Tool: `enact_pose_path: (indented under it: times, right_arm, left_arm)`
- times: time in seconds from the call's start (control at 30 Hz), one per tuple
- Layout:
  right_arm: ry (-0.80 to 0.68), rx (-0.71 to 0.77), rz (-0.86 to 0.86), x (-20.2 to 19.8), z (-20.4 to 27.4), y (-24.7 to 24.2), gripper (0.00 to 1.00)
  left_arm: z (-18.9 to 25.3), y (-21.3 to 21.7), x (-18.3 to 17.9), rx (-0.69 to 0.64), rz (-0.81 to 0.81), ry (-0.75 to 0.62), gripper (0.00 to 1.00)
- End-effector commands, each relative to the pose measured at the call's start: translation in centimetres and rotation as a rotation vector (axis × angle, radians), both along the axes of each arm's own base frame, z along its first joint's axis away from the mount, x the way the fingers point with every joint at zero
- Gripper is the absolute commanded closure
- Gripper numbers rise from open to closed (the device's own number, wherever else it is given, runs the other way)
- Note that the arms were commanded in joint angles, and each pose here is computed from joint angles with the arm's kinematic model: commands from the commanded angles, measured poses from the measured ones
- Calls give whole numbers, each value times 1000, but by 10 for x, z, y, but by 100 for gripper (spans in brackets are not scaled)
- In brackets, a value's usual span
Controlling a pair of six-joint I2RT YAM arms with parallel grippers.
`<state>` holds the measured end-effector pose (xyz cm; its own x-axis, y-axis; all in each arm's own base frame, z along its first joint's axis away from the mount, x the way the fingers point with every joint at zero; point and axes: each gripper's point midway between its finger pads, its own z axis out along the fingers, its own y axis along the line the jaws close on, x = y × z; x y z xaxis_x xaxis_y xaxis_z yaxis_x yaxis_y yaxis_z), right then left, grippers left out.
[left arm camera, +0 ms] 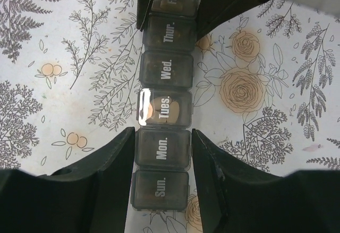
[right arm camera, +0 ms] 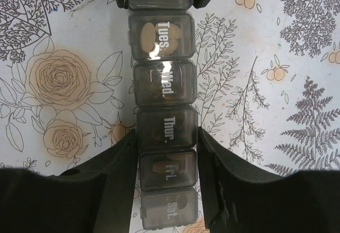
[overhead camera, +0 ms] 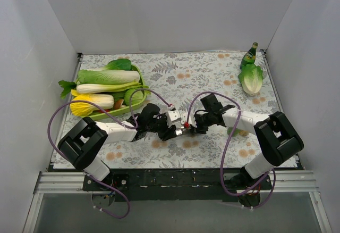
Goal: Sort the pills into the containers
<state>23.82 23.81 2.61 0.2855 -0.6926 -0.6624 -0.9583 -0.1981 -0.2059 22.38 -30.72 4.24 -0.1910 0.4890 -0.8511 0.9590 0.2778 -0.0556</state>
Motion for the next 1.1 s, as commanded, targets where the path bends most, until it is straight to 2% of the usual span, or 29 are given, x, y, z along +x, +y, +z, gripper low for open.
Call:
enact_pose_path:
  times: [0.0, 0.3, 0.37, 0.4, 0.47, 0.5, 0.57, 0.6, 0.63, 0.73, 0.9, 0.93, 1.07]
  right_arm:
    - [-59, -24, -21, 6, -6, -4, 64]
    - [-63, -22, -15, 5, -6, -3, 64]
    - [-61, -22, -10, 4, -5, -3, 63]
    - [-60, -20, -7, 3, -5, -2, 63]
    - [-58, -18, -1, 2, -4, -1, 63]
    - [-57, -19, -1, 2, -4, -1, 63]
    - [-51, -20, 3, 0, -5, 0, 63]
    - [-50, -21, 4, 0, -4, 0, 63]
    - [-48, -23, 5, -1, -5, 0, 63]
    - [-46, -23, 9, -2, -5, 1, 63]
    - [-37, -25, 8, -2, -6, 1, 62]
    - [-33, -26, 7, -3, -6, 2, 62]
    - [-28, -23, 3, -3, -6, 2, 62]
  left_arm:
    - [2, 3, -14, -5, -19, 127, 100]
    - [13, 9, -5, -62, 21, 304, 98]
    - [15, 9, -3, -73, 40, 339, 90]
    - [18, 10, 3, -82, 56, 345, 81]
    - [21, 9, 6, -92, 81, 371, 74]
    - [22, 11, 10, -98, 104, 382, 61]
    - [28, 11, 16, -120, 142, 402, 50]
    - [31, 13, 24, -127, 178, 392, 47]
    - [36, 13, 30, -147, 208, 392, 40]
    - [56, 14, 44, -211, 259, 328, 30]
    - [85, 19, 50, -275, 278, 229, 24]
    - [96, 20, 47, -295, 251, 177, 23]
    - [89, 35, 22, -262, 168, 68, 25]
